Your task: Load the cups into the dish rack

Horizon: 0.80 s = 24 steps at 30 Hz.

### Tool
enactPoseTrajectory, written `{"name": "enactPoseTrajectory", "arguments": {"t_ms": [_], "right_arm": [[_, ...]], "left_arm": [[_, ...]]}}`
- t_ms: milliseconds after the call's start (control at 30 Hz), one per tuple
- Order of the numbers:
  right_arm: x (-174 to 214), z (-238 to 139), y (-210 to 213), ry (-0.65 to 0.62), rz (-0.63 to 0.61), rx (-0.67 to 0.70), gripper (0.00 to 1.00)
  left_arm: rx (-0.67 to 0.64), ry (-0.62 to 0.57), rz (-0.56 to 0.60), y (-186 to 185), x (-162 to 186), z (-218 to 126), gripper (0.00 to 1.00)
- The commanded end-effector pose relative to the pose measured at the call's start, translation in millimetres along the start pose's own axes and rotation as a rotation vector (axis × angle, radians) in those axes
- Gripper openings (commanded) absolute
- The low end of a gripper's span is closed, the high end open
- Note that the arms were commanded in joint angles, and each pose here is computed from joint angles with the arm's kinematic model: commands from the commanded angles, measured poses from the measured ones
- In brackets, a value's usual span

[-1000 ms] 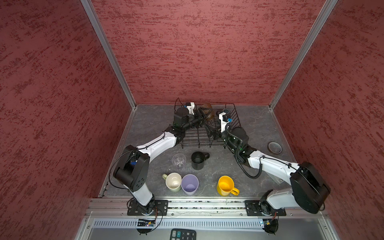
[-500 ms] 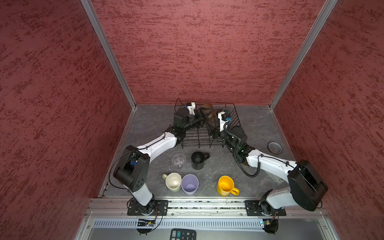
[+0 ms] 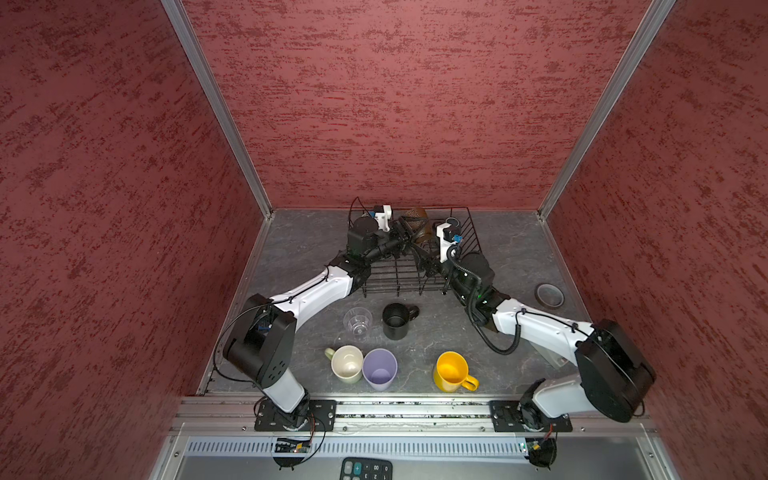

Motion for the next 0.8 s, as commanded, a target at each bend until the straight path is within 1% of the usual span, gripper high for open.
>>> {"name": "enactPoseTrajectory", "arguments": {"t_ms": [0, 133, 367, 633, 700, 733, 767], "right_arm": [[-24.9, 2.6, 5.6, -0.075, -0.003, 0.003, 0.82], [-27.1, 3.0, 5.7, -0.081, -0.009, 0.007, 0.81], [-28.4, 4.8, 4.6, -0.079, -0.016, 0.014, 0.70], [-30.3, 7.8, 4.9, -0.081, -0.012, 0.011, 0.71], [-32.4, 8.4, 5.7, -0.085, -0.013, 0.009, 0.70], [-22.5, 13.2, 2.8, -0.060, -0.017, 0.016, 0.69], [-22.8, 14.2, 2.3, -0.059, -0.018, 0.018, 0.68]], "left_arm": [[0.042, -0.001, 0.020, -14.9, 3.2, -5.0, 0.27], [0.045, 0.005, 0.015, -14.3, 6.4, -4.7, 0.27], [0.047, 0.013, 0.014, -14.7, 8.6, -4.5, 0.27], [0.052, 0.024, 0.005, -16.7, 12.7, -3.5, 0.27], [0.053, 0.026, 0.005, -17.3, 13.7, -3.2, 0.27], [0.053, 0.026, 0.003, -17.1, 13.6, -2.9, 0.28], [0.055, 0.028, -0.001, -17.8, 14.6, -2.6, 0.27]]}}
Point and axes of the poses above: each gripper's point midway between its finger pads, its own z axis out along the fingers, its own y axis along the line the jaws close on, x = y × z, the point moved 4 cm from there along -z, back along the fingers, and after that the axes turned 13 degrees about z, right-handed, at the moved point
